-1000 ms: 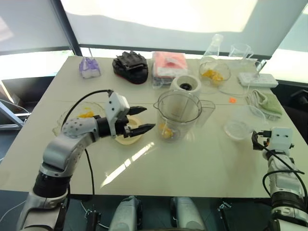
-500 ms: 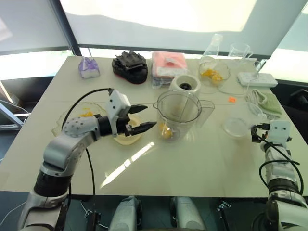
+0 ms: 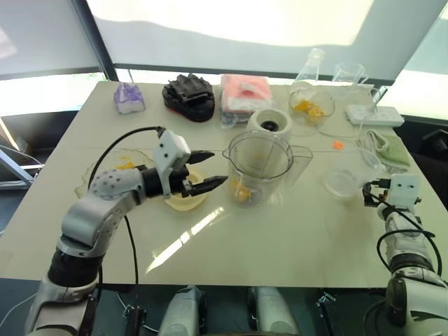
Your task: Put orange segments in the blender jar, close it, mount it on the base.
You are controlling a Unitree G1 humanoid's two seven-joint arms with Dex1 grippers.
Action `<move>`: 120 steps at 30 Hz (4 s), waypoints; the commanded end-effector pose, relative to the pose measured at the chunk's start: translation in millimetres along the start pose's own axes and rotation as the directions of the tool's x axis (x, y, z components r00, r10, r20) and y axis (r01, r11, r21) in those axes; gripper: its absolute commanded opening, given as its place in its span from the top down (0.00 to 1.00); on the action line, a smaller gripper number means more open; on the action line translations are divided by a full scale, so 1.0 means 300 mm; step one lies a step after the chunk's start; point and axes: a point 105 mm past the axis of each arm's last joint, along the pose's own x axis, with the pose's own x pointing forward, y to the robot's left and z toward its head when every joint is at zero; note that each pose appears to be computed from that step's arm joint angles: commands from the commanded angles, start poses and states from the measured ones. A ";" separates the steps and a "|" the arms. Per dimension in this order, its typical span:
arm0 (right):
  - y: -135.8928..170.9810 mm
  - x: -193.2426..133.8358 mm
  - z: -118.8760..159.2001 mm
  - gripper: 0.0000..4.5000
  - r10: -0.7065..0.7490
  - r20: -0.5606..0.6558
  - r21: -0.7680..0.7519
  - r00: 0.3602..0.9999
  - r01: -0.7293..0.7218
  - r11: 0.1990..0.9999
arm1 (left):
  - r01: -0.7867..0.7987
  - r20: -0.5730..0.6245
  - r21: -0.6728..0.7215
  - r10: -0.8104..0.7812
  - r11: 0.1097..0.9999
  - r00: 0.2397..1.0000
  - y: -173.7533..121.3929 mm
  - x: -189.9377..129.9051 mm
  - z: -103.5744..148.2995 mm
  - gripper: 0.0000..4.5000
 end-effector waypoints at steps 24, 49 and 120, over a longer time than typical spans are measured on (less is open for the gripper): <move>0.091 -0.030 0.084 0.00 0.033 0.112 0.047 0.993 -0.039 0.998 | 0.015 0.024 0.023 -0.015 1.000 1.000 -0.013 0.016 -0.001 0.24; 0.065 -0.014 0.104 0.00 -0.007 0.119 0.057 0.993 0.000 0.998 | 0.047 -0.003 0.024 -0.047 0.999 0.999 -0.024 0.012 -0.008 0.24; 0.312 -0.205 1.039 0.99 0.574 0.473 -0.654 0.669 -0.170 0.737 | -0.022 -0.035 0.045 0.023 0.999 0.999 0.081 -0.088 -0.001 0.22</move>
